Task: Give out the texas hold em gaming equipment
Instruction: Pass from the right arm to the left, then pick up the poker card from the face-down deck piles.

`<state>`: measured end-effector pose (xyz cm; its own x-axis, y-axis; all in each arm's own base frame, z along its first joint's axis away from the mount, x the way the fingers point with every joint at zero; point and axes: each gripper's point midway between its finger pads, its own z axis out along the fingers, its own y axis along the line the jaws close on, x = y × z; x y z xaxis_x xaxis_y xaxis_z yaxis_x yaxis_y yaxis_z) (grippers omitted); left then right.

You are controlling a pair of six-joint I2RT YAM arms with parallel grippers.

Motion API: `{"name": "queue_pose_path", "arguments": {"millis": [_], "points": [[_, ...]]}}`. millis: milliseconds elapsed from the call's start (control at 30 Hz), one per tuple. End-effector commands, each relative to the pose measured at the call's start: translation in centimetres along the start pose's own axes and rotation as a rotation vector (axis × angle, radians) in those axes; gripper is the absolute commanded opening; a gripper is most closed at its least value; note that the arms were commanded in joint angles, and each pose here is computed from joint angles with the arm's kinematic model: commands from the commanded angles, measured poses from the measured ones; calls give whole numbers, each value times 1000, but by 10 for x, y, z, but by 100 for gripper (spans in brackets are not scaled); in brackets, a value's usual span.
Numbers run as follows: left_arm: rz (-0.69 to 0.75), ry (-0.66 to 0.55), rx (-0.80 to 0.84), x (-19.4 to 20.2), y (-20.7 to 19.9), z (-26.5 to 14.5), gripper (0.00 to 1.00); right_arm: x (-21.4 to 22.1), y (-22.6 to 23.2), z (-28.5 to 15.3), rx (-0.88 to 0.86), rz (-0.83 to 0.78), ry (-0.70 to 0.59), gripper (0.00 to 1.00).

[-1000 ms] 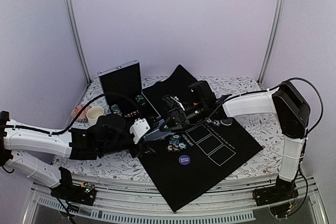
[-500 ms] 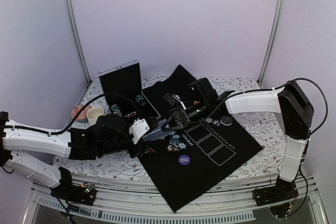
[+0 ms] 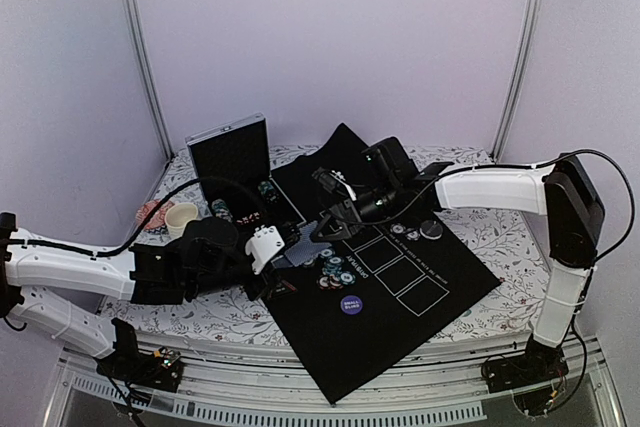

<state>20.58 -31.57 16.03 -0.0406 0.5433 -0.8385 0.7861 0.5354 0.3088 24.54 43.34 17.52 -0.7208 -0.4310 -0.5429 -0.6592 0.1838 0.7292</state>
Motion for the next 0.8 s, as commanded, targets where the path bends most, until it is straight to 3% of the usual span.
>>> {"name": "queue_pose_path", "arguments": {"millis": [0, 100, 300, 767], "points": [[-20, -42, -19, -14, 8, -3, 49, -15, 11, -14, 33, -47, -38, 23], [-21, -41, -21, -14, 9, -3, 48, -16, 12, -14, 31, -48, -36, 20], [-21, -34, -26, -12, 9, -3, 48, -16, 19, -17, 10, -58, -35, 3], [-31, -29, -26, -9, 10, -5, 48, -31, 45, -45, 35, -145, -77, 2]]}}
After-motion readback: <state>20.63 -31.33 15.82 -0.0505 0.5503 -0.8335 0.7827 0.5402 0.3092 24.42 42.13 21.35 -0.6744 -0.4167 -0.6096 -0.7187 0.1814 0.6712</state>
